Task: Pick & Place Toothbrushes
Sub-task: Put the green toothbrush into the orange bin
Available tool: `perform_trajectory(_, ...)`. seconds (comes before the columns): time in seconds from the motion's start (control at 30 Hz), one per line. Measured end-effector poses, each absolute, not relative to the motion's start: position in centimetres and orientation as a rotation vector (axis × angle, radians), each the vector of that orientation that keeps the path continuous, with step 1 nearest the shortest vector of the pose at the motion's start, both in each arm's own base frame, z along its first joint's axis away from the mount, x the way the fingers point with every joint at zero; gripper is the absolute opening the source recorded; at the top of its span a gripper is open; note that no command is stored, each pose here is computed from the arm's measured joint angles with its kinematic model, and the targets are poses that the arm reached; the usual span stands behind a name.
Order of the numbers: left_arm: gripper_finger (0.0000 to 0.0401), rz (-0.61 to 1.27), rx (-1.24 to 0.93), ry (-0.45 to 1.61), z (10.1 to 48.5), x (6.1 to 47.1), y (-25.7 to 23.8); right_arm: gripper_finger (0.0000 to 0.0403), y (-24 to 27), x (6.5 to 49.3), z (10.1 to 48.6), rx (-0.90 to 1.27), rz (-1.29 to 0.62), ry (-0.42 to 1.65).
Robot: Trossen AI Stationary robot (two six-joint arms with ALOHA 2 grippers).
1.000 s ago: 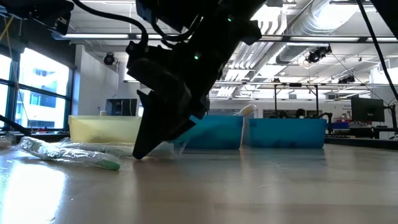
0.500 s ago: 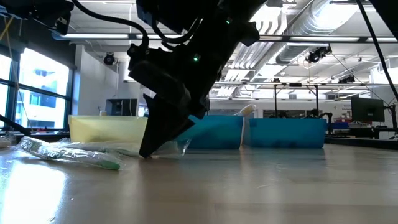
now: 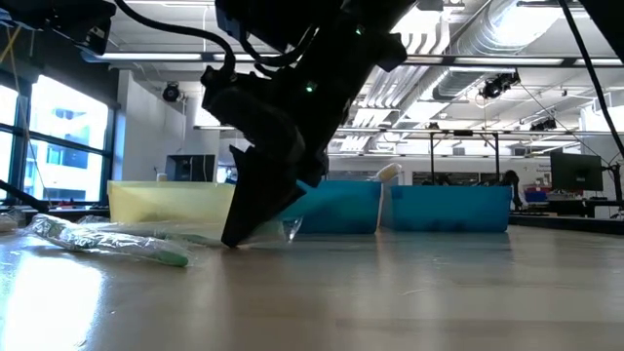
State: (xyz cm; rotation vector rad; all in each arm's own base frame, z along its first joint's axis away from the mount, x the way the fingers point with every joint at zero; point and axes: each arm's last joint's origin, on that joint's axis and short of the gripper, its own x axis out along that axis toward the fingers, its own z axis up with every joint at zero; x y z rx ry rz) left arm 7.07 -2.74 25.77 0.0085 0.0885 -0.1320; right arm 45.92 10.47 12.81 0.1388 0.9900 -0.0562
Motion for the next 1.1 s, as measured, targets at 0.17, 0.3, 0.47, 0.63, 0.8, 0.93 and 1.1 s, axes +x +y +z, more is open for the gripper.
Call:
perform_trajectory(0.17, 0.0134, -0.132, 0.008, 0.088, 25.8, 7.1, -2.7, 0.0005, 10.1, 45.5, 13.9, 0.139, -0.031, 1.012)
perform_trajectory(0.3, 0.0134, -0.132, 0.007, 0.087, 25.8, 7.1, -2.7, 0.0004, 9.3, 45.1, 16.7, 0.116, -0.025, 0.966)
perform_trajectory(0.47, 0.0134, -0.132, 0.006, 0.087, 25.8, 7.1, -2.7, 0.0004, 7.8, 44.6, 20.3, 0.123, -0.047, 0.894)
perform_trajectory(0.63, 0.0134, -0.132, 0.006, 0.088, 25.8, 7.1, -2.7, 0.0004, 6.0, 43.3, 24.8, 0.12, -0.099, 0.816)
perform_trajectory(0.8, 0.0134, -0.131, 0.009, 0.092, 25.8, 7.1, -2.7, 0.0004, 3.9, 41.5, 28.8, 0.078, -0.189, 0.731)
perform_trajectory(0.93, 0.0134, -0.131, 0.013, 0.097, 25.7, 7.1, -2.7, 0.0004, 2.1, 40.2, 31.1, 0.077, -0.256, 0.695)
perform_trajectory(1.1, 0.0134, -0.125, 0.015, 0.099, 25.7, 7.1, -2.7, 0.0004, -0.3, 38.7, 33.1, 0.097, -0.306, 0.669)
